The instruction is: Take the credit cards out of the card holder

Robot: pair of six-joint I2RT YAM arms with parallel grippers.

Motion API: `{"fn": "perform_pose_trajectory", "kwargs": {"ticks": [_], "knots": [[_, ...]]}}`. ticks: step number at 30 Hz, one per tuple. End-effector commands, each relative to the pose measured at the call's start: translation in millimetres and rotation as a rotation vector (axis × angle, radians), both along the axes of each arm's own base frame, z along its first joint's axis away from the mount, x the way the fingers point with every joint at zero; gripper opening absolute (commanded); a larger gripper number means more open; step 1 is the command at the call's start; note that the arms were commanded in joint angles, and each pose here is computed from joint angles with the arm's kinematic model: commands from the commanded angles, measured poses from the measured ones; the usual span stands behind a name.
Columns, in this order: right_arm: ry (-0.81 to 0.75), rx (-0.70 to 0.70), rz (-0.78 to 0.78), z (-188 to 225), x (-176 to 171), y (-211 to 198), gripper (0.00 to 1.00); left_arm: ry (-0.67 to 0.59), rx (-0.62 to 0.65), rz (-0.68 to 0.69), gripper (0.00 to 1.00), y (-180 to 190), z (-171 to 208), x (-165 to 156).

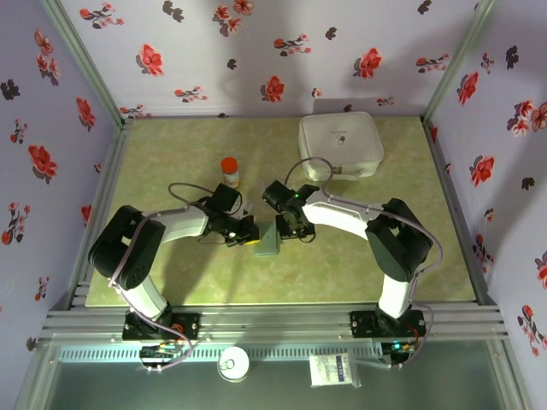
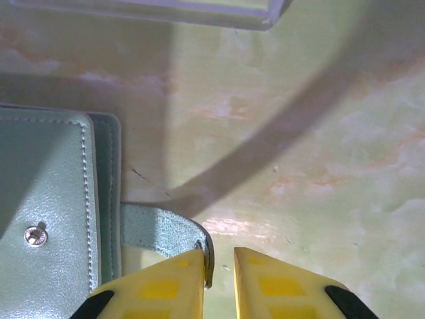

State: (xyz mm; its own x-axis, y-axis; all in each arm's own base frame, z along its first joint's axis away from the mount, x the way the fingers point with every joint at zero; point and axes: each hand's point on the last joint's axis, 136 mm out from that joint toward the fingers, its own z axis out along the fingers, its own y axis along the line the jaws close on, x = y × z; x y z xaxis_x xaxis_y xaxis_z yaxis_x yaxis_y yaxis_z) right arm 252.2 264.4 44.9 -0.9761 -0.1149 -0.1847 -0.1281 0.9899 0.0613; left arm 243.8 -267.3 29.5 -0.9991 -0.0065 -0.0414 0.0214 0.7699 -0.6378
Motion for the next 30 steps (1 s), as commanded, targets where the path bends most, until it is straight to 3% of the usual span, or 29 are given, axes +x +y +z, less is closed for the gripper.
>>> {"fn": "perform_pose_trajectory", "kwargs": {"ticks": [1,6,14,19,30], "knots": [[0.011,0.081,-0.018,0,1,10,0.22,0.045,0.129,0.042,0.10,20,-9,-9],[0.025,0.117,-0.029,-10,2,13,0.24,0.027,0.100,0.048,0.14,13,2,-3],[0.062,0.267,-0.056,-22,-3,36,0.26,0.034,0.111,0.046,0.14,14,-4,-5],[0.057,0.281,-0.069,-29,-2,38,0.25,0.038,0.119,0.049,0.13,15,-6,-5],[0.030,0.268,-0.074,-24,-3,28,0.08,-0.050,0.092,0.051,0.13,10,22,7]]}}
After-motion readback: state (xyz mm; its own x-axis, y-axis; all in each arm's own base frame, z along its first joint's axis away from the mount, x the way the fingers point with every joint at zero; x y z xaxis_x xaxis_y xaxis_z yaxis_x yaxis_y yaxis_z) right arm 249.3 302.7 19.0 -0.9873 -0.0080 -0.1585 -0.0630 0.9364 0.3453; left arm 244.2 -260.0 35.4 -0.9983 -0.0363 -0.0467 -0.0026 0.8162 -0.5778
